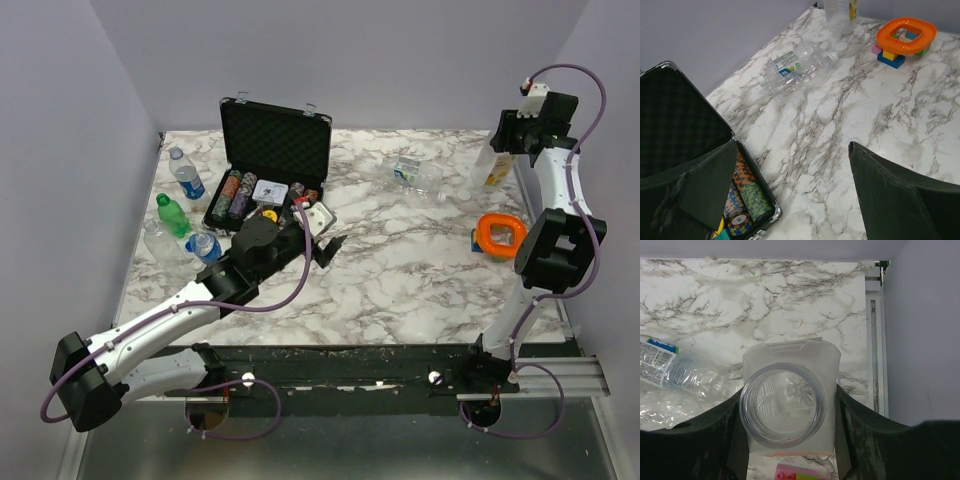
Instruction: Unscrew the bottle caps
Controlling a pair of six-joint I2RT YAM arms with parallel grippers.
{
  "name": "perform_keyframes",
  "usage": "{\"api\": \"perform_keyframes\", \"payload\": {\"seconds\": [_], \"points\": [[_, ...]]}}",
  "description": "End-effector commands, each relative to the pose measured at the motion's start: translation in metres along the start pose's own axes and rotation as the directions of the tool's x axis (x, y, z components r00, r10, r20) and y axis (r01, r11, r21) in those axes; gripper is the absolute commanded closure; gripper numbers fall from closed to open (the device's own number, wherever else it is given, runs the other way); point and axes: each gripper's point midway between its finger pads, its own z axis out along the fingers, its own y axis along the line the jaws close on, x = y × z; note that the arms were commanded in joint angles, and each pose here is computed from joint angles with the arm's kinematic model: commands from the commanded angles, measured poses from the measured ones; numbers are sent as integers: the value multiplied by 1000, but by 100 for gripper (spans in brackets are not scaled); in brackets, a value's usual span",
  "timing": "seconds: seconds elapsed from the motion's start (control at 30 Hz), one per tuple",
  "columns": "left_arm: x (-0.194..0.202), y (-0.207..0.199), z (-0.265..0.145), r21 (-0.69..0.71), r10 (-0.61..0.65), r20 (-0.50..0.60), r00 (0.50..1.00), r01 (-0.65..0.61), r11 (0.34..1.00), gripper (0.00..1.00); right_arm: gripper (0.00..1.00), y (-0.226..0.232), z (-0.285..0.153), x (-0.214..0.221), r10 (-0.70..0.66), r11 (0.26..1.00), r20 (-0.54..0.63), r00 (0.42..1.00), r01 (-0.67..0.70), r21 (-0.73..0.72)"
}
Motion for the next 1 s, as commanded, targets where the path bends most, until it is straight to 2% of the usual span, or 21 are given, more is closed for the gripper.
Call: {"api": "perform_keyframes", "payload": {"seconds": [0.0, 0.27, 0.43, 0.57, 0.73, 0.8, 0.97], "points": [[6, 4, 3, -24, 8, -5, 1000, -8, 1000, 1, 71, -3, 6, -6, -9, 1000, 8, 1000, 9, -14], [6, 4, 4, -26, 9, -5, 1000, -9, 1000, 1, 62, -6, 18, 9, -11, 1000, -34, 999, 10, -7], [6, 4, 4, -25, 12, -7, 1000, -13, 1000, 1, 49, -6, 22, 14, -7, 1000, -49, 999, 6, -11], [8, 4, 4, -23, 12, -11, 1000, -13, 1000, 1, 46, -6, 21, 14, -2, 1000, -49, 999, 2, -10], [6, 3, 4, -22, 12, -6, 1000, -13, 1000, 1, 35, -6, 21, 16, -1, 1000, -56, 998, 0, -6], [7, 4, 3, -23, 12, -9, 1000, -13, 1000, 1, 34, -6, 21, 15, -1, 1000, -54, 999, 1, -5], [6, 4, 3, -24, 12, -5, 1000, -12, 1000, 1, 21, -7, 17, 12, 0, 1000, -48, 999, 0, 2]]}}
